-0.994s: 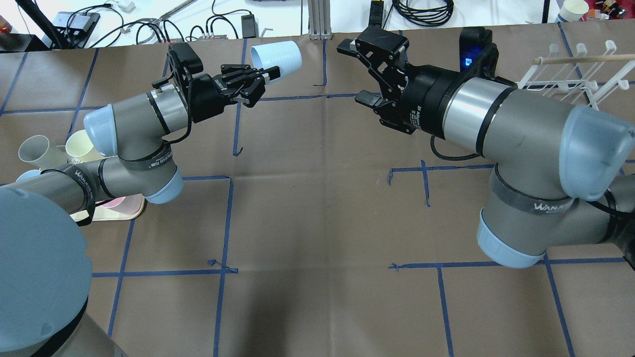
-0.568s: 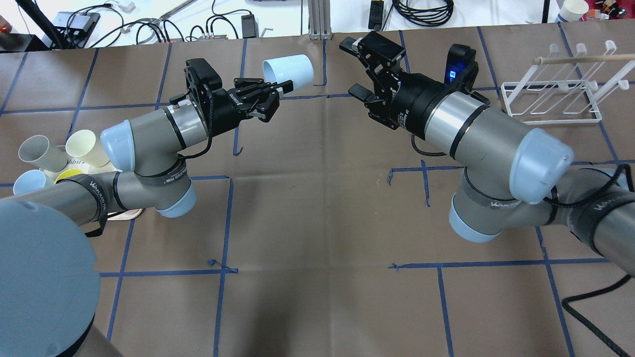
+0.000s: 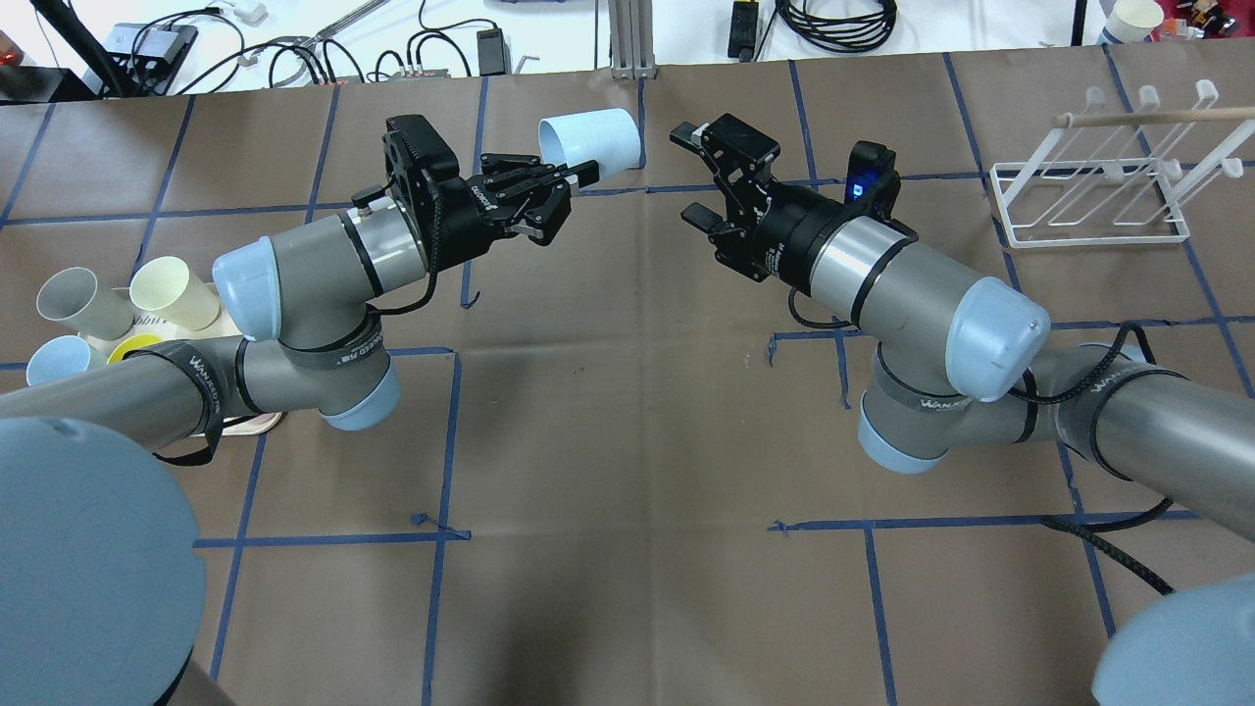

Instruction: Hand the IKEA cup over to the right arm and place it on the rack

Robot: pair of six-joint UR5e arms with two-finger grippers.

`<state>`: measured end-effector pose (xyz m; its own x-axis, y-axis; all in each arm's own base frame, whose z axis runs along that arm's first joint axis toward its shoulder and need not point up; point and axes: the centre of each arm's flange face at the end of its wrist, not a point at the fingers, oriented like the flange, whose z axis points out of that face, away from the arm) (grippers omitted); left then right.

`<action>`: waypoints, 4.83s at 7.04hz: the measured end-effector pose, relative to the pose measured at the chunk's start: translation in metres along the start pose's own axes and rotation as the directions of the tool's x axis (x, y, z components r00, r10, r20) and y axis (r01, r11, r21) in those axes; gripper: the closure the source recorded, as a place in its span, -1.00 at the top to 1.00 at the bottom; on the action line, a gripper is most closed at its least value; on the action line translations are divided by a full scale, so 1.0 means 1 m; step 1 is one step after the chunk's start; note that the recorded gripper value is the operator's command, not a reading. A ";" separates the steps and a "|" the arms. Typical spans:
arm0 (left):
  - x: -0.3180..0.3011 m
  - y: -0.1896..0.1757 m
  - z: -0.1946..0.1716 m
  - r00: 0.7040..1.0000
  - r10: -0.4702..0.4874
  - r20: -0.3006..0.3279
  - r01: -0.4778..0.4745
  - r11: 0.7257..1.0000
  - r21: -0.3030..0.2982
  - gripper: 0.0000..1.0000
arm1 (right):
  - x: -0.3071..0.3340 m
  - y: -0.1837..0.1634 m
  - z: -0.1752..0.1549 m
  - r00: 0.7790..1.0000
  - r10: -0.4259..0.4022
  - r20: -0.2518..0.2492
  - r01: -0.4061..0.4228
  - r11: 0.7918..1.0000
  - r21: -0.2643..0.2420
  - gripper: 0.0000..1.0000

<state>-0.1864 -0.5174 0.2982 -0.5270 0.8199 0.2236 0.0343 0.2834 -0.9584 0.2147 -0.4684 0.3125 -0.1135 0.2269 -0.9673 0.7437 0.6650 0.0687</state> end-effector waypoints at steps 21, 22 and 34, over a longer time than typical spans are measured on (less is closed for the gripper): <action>0.002 -0.002 0.000 1.000 0.002 -0.004 -0.002 1.000 0.005 -1.00 | -0.011 0.043 0.101 0.979 0.201 0.029 -0.203 0.973 0.111 0.99; 0.002 -0.002 0.000 1.000 0.002 -0.004 -0.002 1.000 0.005 -1.00 | -0.011 0.045 0.102 0.979 0.201 0.029 -0.203 0.974 0.105 0.99; -0.001 -0.009 -0.006 0.999 -0.048 0.014 0.048 0.998 0.030 0.98 | -0.016 0.041 0.102 0.980 0.198 0.036 -0.201 0.974 0.106 0.04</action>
<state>-0.1809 -0.5178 0.3081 -0.5399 0.7982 0.2671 -0.0168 0.3070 -0.9516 0.3138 -0.5174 0.3057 0.0597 0.3283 -0.9427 0.8170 0.5265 0.2351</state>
